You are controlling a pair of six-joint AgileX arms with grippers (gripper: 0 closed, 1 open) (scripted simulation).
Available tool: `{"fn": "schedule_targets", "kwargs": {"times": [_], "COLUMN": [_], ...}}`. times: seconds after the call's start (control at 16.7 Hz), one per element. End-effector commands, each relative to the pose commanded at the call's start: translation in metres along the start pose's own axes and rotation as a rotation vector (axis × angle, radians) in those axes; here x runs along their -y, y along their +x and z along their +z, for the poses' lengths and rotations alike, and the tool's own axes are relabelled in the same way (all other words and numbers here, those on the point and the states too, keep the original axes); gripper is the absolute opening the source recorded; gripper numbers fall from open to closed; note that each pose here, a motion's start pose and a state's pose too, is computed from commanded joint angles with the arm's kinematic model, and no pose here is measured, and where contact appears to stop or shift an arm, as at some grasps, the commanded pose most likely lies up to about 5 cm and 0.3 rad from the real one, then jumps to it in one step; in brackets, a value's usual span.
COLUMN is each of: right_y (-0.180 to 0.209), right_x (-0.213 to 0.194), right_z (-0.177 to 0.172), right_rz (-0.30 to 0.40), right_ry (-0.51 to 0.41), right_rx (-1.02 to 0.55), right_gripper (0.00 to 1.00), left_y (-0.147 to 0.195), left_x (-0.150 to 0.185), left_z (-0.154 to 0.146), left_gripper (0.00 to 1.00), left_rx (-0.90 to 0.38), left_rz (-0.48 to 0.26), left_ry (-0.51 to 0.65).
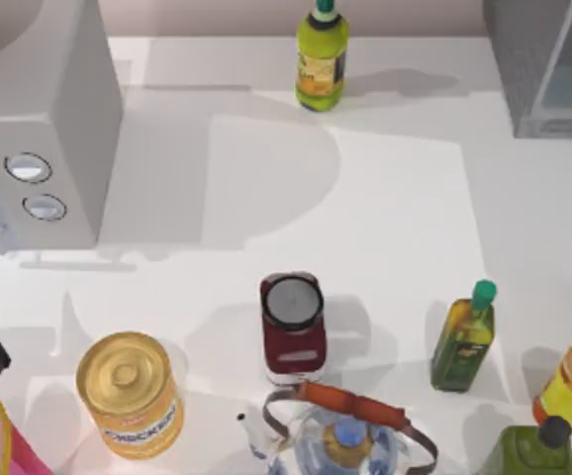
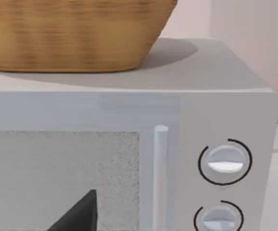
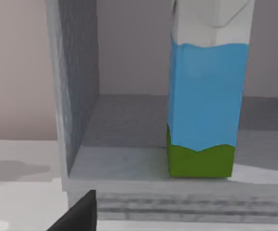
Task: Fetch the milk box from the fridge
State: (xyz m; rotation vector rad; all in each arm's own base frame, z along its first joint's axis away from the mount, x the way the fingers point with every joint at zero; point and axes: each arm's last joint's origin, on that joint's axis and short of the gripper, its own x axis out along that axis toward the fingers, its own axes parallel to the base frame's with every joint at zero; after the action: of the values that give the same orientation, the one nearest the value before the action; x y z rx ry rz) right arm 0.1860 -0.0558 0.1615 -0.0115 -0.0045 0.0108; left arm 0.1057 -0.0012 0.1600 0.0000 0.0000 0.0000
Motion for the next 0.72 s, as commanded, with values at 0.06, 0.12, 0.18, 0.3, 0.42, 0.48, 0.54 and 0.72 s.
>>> {"fn": "schedule_targets", "kwargs": {"times": [0.06,0.12,0.18,0.3,0.42,0.48,0.54,0.72], "right_y": [0.005,0.009,0.011,0.015,0.016,0.017,0.017,0.018], "right_x": [0.008,0.015,0.023,0.034,0.041,0.044,0.045,0.046], "right_z": [-0.006,-0.011,-0.017,-0.029,-0.04,-0.044,-0.048,-0.052], "right_rz": [-0.009,-0.018,-0.025,-0.033,-0.03,-0.026,-0.02,-0.011], "right_ry": [0.002,0.005,0.006,0.01,0.013,0.013,0.013,0.011], "right_rx": [-0.002,-0.003,-0.003,-0.004,-0.006,-0.007,-0.007,-0.004], "right_gripper": [1.0,1.0,1.0,1.0,1.0,1.0,1.0,1.0], "left_y": [0.0,0.0,0.0,0.0,0.0,0.0,0.0,0.0], "left_x": [0.0,0.0,0.0,0.0,0.0,0.0,0.0,0.0], "left_z": [0.0,0.0,0.0,0.0,0.0,0.0,0.0,0.0], "left_gripper": [1.0,1.0,1.0,1.0,1.0,1.0,1.0,1.0], "left_rx": [0.0,0.0,0.0,0.0,0.0,0.0,0.0,0.0], "left_rz": [0.0,0.0,0.0,0.0,0.0,0.0,0.0,0.0], "left_ry": [0.0,0.0,0.0,0.0,0.0,0.0,0.0,0.0]}}
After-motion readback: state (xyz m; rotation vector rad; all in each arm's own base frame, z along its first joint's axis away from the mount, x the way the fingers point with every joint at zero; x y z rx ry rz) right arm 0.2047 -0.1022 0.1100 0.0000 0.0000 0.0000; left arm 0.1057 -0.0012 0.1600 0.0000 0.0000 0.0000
